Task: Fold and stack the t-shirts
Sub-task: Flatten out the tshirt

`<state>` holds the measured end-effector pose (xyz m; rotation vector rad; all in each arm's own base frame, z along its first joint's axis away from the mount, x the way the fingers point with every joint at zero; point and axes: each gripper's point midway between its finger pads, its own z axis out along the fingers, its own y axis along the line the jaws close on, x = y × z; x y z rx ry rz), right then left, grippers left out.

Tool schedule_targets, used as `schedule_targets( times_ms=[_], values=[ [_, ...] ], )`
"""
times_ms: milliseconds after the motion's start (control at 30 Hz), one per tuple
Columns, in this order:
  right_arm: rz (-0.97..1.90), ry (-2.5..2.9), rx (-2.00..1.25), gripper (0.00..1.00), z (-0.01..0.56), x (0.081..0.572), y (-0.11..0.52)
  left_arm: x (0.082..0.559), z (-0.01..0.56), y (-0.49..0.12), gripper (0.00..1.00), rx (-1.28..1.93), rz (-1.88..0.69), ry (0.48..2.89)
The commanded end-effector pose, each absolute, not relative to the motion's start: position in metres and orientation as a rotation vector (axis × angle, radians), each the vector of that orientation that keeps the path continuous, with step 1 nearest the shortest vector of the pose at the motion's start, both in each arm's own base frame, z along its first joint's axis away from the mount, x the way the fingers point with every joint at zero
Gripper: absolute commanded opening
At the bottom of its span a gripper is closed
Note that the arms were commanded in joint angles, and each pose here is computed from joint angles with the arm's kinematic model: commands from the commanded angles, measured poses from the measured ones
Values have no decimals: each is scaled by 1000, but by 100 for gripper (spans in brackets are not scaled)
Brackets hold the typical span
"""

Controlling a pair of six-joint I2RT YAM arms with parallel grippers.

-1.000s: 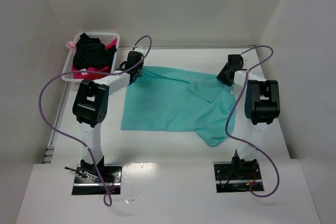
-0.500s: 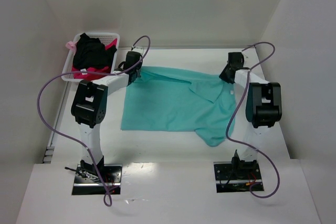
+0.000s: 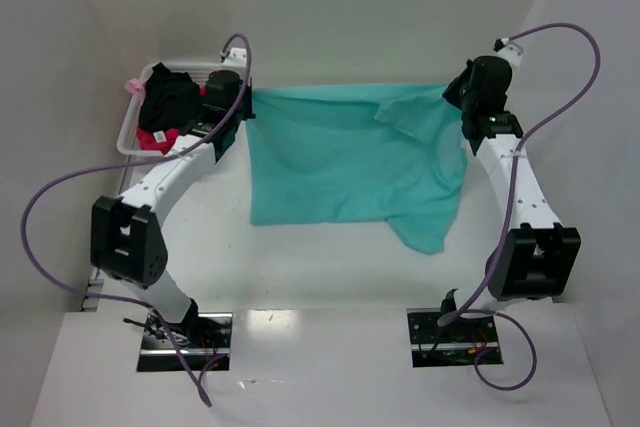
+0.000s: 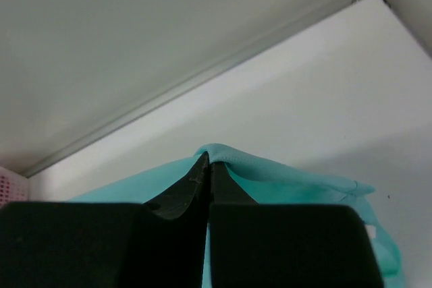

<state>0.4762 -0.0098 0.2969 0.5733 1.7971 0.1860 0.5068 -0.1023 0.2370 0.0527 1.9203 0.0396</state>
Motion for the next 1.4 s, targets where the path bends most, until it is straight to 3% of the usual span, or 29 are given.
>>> schedule_targets(
  times_ms=[0,233,467,1100,1233,1367],
  values=[
    [178,1593,527,1,390,465,-15,494,325,-91,0,-15,22,1738],
    [165,1361,463,1,509,422,-22,452,423,-68,0,-48,57,1537],
    [204,1227,418,1,558,350,-19,399,476,-52,0,-63,41,1418],
    [257,1134,422,1,572,199,-17,296,532,-14,0,-84,91,1280],
    [303,1182,438,1,558,193,-11,288,542,-12,0,-84,91,1278],
    [279,1324,510,1,511,238,-14,334,511,-27,0,-65,125,1391]
  ],
)
